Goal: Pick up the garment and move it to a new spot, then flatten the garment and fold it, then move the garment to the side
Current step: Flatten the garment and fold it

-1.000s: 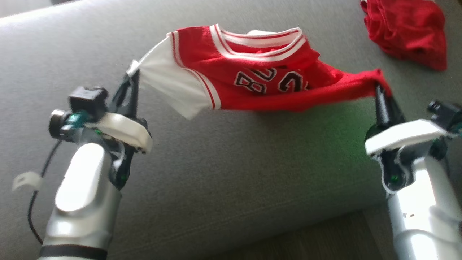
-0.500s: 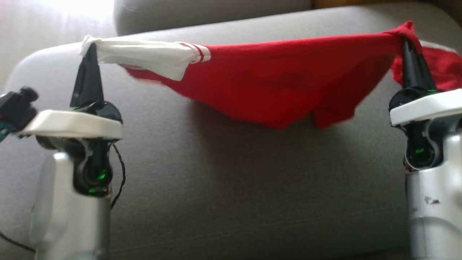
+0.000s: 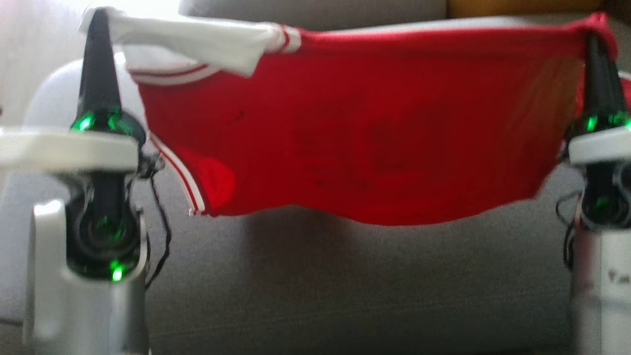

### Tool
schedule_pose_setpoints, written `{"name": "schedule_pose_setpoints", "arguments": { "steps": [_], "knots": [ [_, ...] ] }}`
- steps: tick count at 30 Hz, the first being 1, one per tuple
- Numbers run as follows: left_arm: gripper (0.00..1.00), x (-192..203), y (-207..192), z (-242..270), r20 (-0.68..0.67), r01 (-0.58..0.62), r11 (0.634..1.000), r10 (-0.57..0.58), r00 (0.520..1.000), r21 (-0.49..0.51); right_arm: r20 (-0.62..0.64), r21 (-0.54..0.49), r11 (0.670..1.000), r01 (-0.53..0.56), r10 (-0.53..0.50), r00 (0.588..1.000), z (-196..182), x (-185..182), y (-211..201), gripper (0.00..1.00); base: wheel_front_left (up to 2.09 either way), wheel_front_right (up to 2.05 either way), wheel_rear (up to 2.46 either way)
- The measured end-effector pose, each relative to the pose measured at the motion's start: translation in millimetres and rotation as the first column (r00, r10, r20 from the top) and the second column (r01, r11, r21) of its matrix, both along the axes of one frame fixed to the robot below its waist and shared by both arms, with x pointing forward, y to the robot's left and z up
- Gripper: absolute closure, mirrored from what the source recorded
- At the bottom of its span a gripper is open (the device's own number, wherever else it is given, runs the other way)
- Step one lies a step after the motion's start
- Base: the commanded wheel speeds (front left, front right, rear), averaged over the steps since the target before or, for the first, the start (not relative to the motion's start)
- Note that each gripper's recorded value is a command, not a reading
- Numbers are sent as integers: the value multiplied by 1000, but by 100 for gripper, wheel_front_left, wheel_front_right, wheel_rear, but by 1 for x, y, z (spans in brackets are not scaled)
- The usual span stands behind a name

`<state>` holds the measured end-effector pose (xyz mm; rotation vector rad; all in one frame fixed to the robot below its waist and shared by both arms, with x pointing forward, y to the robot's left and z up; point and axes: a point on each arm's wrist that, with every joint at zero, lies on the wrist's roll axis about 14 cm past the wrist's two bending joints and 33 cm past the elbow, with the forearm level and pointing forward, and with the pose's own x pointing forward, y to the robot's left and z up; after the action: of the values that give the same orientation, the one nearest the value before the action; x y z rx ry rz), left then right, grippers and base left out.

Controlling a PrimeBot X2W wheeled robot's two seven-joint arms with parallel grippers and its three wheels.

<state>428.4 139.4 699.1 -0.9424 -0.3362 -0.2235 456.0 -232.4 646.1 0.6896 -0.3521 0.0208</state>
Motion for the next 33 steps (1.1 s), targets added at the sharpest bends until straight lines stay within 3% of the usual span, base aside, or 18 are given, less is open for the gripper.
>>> {"name": "schedule_pose_setpoints", "arguments": {
  "steps": [4, 9, 15, 19, 22, 28, 33],
  "knots": [
    [100, 42, -19, -5, -81, 69, 998, -70, 994, -11, -38, 8, 999, -40, 40, 998, 5, 47, 8, 100, 0, 0, 0],
    [100, 125, -27, 9, -124, 85, 996, -85, 989, -9, -44, -49, 996, -74, 72, 996, 37, 129, 25, 100, 0, 0, 0],
    [100, 213, -11, 50, 24, -38, 994, 36, 999, 106, 137, -67, 997, -26, 35, 990, 103, 209, 43, 100, 0, 0, 0],
    [100, 242, 0, 47, 83, -111, 987, 102, 991, 119, 176, -41, 999, 8, -1, 984, 96, 234, 47, 100, 0, 0, 0],
    [100, 259, 7, 22, 103, -140, 980, 126, 987, 140, 98, -18, 1000, 10, -8, 995, 48, 256, 50, 100, 0, 0, 0],
    [100, 271, 13, -22, 123, -152, 948, 121, 985, 281, -5, 45, 999, -9, 9, 1000, -29, 269, 59, 100, 0, 0, 0],
    [100, 264, 22, -94, -16, -107, 920, 122, 992, 378, -263, 101, 995, 1, 26, 964, -151, 250, 65, 100, 0, 0, 0]
  ]
}}
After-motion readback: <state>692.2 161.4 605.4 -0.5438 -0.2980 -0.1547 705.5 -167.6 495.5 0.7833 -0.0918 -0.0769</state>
